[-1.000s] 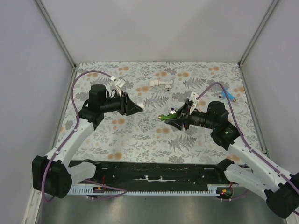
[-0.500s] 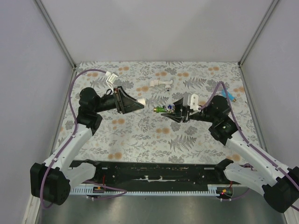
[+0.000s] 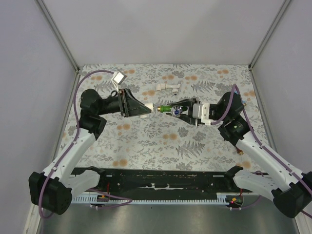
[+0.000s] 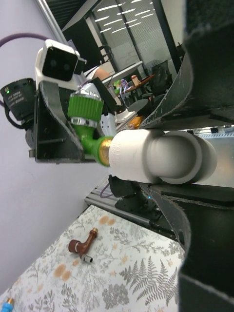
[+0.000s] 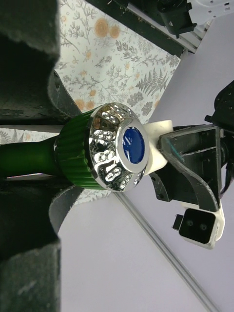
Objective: Install the water faucets
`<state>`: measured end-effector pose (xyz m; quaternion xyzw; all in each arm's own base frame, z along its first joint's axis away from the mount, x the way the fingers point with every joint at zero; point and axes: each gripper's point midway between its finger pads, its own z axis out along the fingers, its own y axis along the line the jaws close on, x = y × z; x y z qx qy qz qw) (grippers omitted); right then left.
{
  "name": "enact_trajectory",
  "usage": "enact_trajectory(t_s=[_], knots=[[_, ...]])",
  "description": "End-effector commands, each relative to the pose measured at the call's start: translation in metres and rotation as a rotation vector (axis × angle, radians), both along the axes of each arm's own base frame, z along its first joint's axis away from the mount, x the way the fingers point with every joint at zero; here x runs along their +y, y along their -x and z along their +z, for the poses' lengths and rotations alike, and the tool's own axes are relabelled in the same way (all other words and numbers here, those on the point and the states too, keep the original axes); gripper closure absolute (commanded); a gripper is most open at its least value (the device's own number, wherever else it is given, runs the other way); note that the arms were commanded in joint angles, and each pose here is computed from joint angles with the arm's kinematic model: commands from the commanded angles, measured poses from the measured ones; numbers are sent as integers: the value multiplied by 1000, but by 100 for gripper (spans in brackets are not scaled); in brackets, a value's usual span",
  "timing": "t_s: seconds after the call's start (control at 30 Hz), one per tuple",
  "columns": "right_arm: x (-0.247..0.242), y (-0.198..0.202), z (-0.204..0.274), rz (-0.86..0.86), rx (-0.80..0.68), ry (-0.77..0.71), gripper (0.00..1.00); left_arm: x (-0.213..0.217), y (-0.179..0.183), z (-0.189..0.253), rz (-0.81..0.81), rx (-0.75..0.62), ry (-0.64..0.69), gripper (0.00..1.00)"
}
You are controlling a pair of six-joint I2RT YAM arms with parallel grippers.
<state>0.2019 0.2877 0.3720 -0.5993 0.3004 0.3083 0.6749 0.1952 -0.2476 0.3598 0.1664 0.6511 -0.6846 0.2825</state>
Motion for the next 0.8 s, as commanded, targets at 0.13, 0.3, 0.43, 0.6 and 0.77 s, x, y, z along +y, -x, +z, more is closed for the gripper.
enact_trajectory(t_s=[0.13, 0.3, 0.43, 0.6, 0.77], knots=[[1, -2, 31, 11, -152, 7, 100, -1, 21, 44, -74, 32, 32, 98], [2, -2, 37, 21, -168, 5, 100, -4, 16, 45, -74, 88, 26, 98], [5, -3, 40, 34, -174, 2, 100, -6, 15, 49, -77, 114, 26, 98], [9, -4, 46, 52, -193, -19, 100, -7, 13, 48, -88, 153, 14, 98], [8, -4, 49, 48, -213, -27, 100, -8, 12, 47, -96, 183, 3, 98]])
